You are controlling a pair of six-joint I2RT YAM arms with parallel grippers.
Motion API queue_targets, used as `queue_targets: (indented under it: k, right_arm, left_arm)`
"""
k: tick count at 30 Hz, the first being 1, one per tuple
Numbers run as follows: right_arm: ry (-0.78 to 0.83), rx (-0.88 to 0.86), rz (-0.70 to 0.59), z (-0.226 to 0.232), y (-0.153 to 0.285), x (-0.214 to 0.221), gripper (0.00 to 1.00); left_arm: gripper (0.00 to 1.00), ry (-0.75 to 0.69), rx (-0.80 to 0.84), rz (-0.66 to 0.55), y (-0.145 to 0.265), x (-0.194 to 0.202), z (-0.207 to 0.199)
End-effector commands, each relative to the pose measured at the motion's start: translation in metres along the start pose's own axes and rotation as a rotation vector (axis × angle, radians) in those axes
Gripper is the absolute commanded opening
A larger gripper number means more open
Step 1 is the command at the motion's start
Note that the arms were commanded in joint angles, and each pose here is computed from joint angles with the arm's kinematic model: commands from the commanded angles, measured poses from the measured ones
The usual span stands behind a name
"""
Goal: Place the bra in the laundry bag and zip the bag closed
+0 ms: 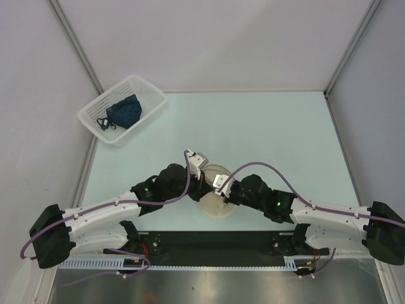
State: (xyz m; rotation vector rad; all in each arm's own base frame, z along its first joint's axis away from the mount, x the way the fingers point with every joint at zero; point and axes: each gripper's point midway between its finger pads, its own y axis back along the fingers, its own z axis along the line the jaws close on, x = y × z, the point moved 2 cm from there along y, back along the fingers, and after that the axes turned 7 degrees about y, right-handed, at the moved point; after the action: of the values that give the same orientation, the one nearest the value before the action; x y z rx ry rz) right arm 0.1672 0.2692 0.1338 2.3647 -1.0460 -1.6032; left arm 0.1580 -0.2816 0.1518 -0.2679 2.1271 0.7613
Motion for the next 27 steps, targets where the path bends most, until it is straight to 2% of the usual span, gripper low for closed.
queue_targets:
  k: [1,3,6,10,11,12,13,15,18,24,26,27]
  right_arm:
    - [-0.009,0.059,-0.08,-0.016,0.004,-0.026,0.0]
    - [0.007,0.075,-0.061,-0.014,0.007,-0.014,0.0]
    - [0.029,0.12,-0.066,-0.018,0.012,-0.001,0.0]
    - [-0.01,0.175,-0.097,-0.034,0.016,0.003,0.0]
    - [-0.021,0.174,-0.098,-0.036,0.016,0.001,0.04]
    - [-0.046,0.169,-0.101,-0.039,0.017,-0.007,0.36]
    - [-0.058,0.168,-0.09,-0.041,0.017,-0.01,0.55]
    - [-0.09,0.143,-0.053,-0.045,0.02,-0.022,0.69]
    - [-0.118,0.107,-0.054,-0.042,0.037,-0.041,0.71]
    - [-0.135,0.047,-0.152,-0.038,0.056,-0.087,0.73]
    - [-0.146,0.036,-0.178,-0.039,0.051,-0.101,0.7]
    - [-0.148,0.02,-0.144,-0.035,0.038,-0.097,0.62]
  left_arm:
    - [0.0,0.058,-0.121,-0.031,0.007,-0.017,0.017]
    - [0.0,0.149,-0.196,-0.047,0.009,-0.024,0.043]
    - [0.0,0.219,-0.202,-0.07,0.014,-0.033,0.06]
    - [0.0,0.183,-0.151,-0.091,0.021,-0.048,0.058]
    - [0.0,0.17,-0.114,-0.09,0.022,-0.05,0.052]
    - [0.0,0.16,-0.093,-0.101,0.023,-0.053,0.047]
    - [0.0,0.158,-0.079,-0.109,0.025,-0.056,0.044]
    - [0.0,0.157,-0.063,-0.113,0.028,-0.058,0.04]
    - [0.0,0.157,-0.036,-0.136,0.035,-0.065,0.032]
    - [0.0,0.16,0.015,-0.12,0.036,-0.069,0.02]
    - [0.0,0.159,0.026,-0.109,0.035,-0.067,0.018]
    - [0.0,0.159,0.03,-0.11,0.035,-0.069,0.016]
